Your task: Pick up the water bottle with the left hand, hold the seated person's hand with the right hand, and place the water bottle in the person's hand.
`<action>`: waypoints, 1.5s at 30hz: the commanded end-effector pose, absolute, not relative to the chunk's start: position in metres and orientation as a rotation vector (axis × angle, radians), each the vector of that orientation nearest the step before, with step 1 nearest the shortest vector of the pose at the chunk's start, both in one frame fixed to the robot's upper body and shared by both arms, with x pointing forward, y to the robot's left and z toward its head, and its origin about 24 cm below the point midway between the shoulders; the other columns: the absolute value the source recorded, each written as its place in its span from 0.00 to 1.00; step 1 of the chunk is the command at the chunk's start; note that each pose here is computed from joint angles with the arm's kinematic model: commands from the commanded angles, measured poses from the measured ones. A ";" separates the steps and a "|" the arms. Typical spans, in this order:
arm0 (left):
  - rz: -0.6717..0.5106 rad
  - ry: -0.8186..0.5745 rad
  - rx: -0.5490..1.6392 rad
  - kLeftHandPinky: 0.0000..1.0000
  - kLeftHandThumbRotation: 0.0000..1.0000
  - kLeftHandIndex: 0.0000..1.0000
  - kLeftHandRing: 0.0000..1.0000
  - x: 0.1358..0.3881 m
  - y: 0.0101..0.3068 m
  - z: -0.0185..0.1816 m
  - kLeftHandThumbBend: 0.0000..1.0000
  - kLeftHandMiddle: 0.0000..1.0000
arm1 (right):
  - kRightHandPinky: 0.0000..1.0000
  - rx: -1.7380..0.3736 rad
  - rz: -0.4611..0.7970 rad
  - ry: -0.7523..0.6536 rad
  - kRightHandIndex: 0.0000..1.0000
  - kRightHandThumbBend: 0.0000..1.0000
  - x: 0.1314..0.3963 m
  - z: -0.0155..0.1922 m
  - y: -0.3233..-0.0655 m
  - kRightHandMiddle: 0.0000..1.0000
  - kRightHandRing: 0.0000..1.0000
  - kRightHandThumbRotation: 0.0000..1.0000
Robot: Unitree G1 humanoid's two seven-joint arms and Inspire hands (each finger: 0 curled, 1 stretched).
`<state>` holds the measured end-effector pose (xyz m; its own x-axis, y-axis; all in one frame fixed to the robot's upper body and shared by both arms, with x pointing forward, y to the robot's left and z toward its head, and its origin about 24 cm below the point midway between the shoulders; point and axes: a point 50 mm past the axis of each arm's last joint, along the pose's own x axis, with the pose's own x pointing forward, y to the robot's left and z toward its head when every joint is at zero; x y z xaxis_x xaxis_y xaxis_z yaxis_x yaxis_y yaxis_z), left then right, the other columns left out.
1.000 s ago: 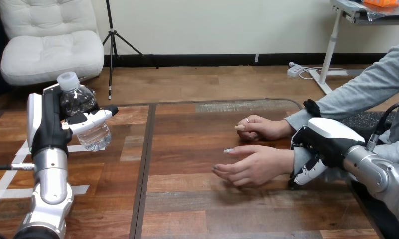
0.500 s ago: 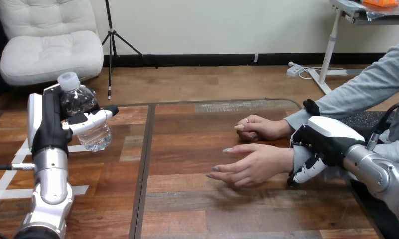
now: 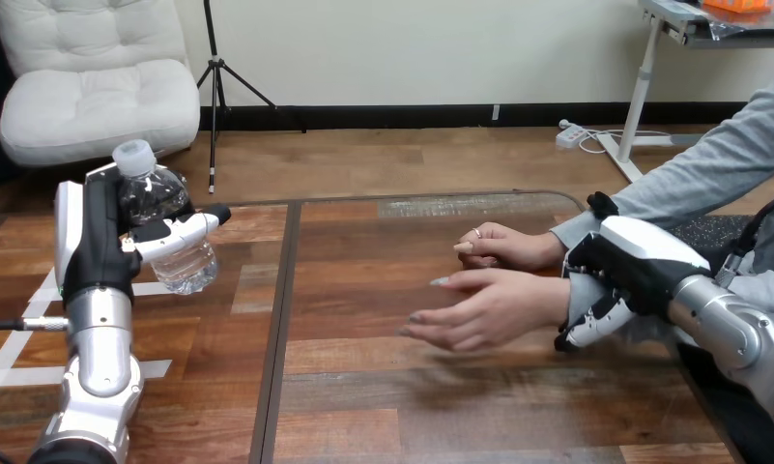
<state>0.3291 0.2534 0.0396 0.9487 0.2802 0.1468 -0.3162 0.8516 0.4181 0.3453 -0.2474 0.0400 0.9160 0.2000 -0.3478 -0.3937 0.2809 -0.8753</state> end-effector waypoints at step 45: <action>0.295 -0.220 0.418 0.37 0.00 0.45 0.43 0.343 0.243 0.069 0.73 0.47 | 0.24 -1.185 0.389 -0.089 0.34 0.84 0.356 0.083 -0.233 0.34 0.28 0.00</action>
<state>0.3294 0.2509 0.0384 0.9520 0.2719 0.1407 -0.3060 0.8580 0.4126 0.3456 -0.2440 0.0545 0.9210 0.2836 -0.2671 -0.3457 0.2787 -0.8960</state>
